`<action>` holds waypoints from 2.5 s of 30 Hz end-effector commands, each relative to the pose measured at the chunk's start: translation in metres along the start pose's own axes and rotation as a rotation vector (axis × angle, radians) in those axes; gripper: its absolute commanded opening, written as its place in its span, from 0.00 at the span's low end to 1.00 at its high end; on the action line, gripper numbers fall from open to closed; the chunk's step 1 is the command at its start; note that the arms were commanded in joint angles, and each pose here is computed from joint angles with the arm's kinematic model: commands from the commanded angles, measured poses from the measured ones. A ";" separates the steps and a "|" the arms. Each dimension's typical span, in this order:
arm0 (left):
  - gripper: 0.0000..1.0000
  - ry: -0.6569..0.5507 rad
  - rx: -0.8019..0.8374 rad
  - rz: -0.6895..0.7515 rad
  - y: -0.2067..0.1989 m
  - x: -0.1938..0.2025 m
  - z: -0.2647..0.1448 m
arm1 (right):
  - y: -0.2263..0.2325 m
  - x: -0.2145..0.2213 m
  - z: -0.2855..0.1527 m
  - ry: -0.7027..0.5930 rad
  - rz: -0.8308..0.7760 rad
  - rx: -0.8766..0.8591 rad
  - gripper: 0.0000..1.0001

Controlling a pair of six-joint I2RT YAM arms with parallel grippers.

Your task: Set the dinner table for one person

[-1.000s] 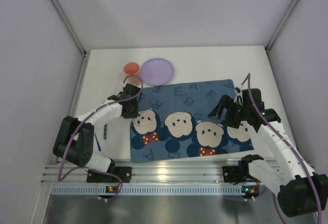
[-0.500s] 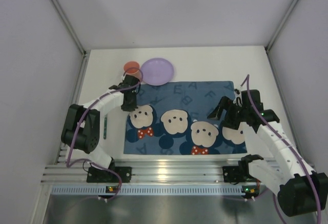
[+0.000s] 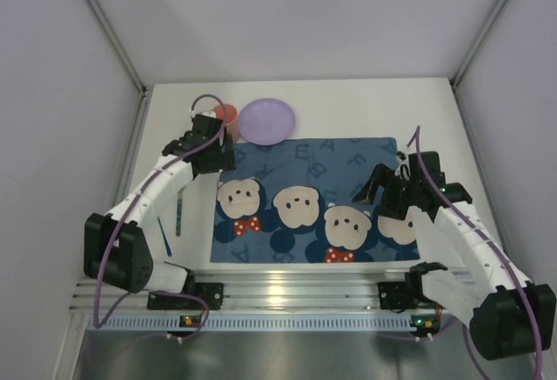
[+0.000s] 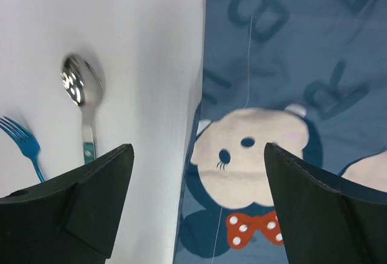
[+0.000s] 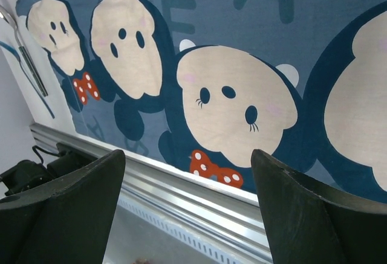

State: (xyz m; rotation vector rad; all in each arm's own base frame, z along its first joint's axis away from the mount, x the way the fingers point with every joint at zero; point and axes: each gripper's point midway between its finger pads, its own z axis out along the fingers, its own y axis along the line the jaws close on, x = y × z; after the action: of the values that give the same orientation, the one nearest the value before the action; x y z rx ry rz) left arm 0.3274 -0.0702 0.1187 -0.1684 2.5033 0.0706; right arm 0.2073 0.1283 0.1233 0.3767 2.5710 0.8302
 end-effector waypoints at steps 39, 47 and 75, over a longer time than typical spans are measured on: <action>0.00 -0.274 0.098 -0.245 -0.008 -0.240 0.047 | 0.002 -0.062 0.009 -0.042 -0.038 0.027 0.84; 0.00 -0.420 0.193 -0.099 -0.066 -0.255 -0.054 | 0.077 -0.115 -0.044 -0.182 -0.127 -0.056 0.85; 0.00 -0.360 0.398 0.383 -0.290 -0.037 -0.193 | 0.121 -0.062 -0.016 -0.081 -0.214 0.005 0.61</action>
State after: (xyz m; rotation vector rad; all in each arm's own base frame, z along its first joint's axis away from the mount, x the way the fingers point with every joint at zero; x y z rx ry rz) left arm 0.2857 -0.3657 0.2660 0.4992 2.1591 -0.2132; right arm 0.2702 0.1976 0.2346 0.0967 2.4783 0.7934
